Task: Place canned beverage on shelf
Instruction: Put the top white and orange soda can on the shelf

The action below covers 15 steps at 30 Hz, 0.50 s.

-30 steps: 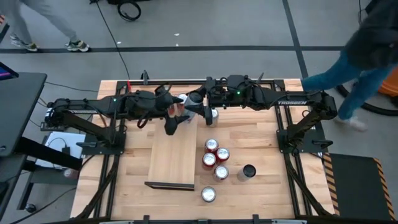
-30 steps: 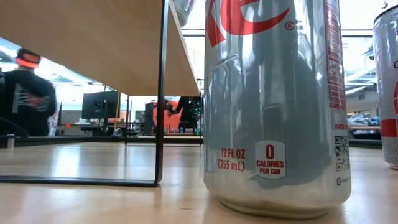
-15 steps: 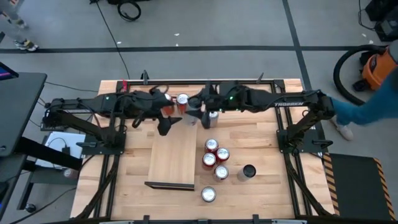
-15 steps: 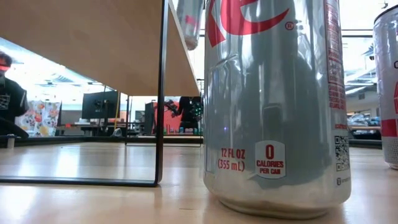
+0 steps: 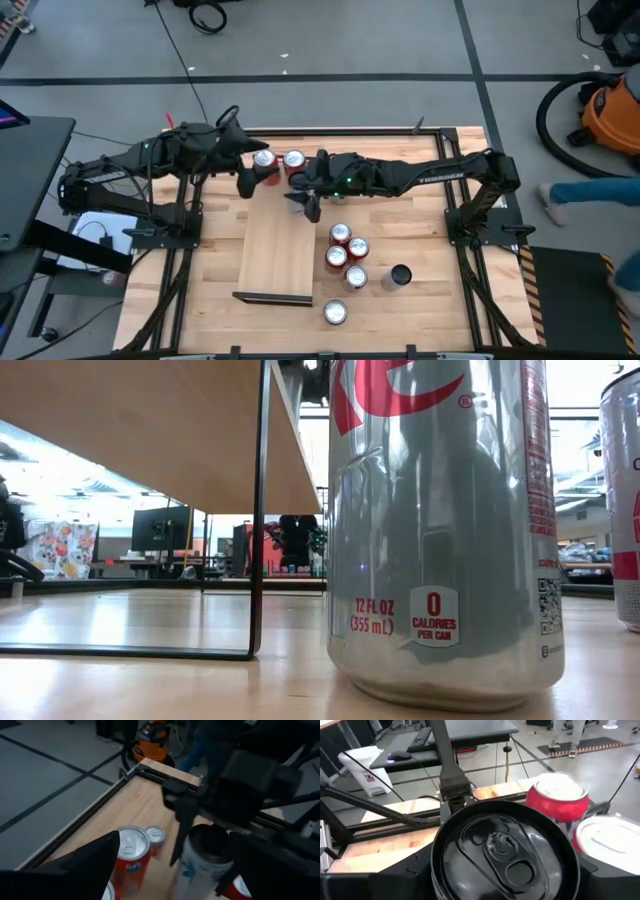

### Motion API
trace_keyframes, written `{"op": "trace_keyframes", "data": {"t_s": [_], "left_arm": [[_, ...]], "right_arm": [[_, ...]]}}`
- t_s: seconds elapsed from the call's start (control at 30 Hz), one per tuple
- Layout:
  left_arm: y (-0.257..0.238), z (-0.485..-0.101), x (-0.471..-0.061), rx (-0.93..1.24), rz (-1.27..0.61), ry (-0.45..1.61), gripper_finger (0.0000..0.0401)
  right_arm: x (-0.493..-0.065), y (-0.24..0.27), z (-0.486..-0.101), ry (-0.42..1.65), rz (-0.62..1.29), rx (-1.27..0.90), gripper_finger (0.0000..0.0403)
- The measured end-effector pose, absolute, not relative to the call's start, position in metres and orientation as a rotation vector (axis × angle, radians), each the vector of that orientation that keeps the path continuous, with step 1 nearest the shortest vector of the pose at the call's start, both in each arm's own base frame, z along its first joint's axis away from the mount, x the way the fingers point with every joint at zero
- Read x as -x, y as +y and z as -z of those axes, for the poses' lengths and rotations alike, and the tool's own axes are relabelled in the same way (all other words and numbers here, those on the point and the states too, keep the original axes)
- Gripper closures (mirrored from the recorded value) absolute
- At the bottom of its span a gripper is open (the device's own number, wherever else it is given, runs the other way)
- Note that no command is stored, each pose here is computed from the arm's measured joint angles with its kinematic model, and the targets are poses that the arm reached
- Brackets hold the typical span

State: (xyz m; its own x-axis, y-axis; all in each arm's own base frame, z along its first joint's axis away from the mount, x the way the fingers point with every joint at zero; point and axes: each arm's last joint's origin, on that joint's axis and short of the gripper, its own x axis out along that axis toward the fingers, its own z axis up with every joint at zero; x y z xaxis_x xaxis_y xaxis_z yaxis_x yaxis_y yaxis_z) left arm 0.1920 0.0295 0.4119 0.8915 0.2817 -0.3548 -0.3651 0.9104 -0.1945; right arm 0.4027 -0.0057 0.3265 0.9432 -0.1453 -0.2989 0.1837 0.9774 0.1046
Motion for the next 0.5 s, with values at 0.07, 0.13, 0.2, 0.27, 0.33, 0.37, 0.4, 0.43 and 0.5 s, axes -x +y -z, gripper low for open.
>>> {"op": "trace_keyframes", "data": {"t_s": [0.07,0.13,0.2,0.27,0.33,0.37,0.4,0.43,0.5], "left_arm": [[0.029,-0.412,-0.192,0.267,-0.330,0.330,0.0017],[0.028,-0.412,-0.193,0.286,-0.321,0.320,0.0017],[0.027,-0.413,-0.198,0.302,-0.318,0.301,0.0017],[0.026,-0.412,-0.203,0.304,-0.320,0.296,0.0017],[0.023,-0.410,-0.211,0.294,-0.328,0.289,0.0017],[0.022,-0.410,-0.214,0.286,-0.333,0.284,0.0017],[0.021,-0.407,-0.217,0.275,-0.342,0.305,0.0017],[0.021,-0.404,-0.221,0.267,-0.354,0.320,0.0017],[0.019,-0.401,-0.228,0.259,-0.374,0.314,0.0017]], "right_arm": [[-0.405,-0.006,-0.321,0.317,0.185,-0.127,0.0130],[-0.406,-0.006,-0.320,0.310,0.194,-0.125,0.0130],[-0.406,-0.006,-0.320,0.310,0.197,-0.118,0.0130],[-0.408,-0.006,-0.318,0.310,0.193,-0.097,0.0130],[-0.409,-0.006,-0.317,0.318,0.188,-0.073,0.0130],[-0.409,-0.006,-0.316,0.318,0.187,-0.065,0.0130],[-0.410,-0.006,-0.316,0.317,0.184,-0.060,0.0130],[-0.410,-0.006,-0.316,0.320,0.182,-0.054,0.0130],[-0.409,-0.006,-0.316,0.324,0.182,-0.040,0.0128]]}}
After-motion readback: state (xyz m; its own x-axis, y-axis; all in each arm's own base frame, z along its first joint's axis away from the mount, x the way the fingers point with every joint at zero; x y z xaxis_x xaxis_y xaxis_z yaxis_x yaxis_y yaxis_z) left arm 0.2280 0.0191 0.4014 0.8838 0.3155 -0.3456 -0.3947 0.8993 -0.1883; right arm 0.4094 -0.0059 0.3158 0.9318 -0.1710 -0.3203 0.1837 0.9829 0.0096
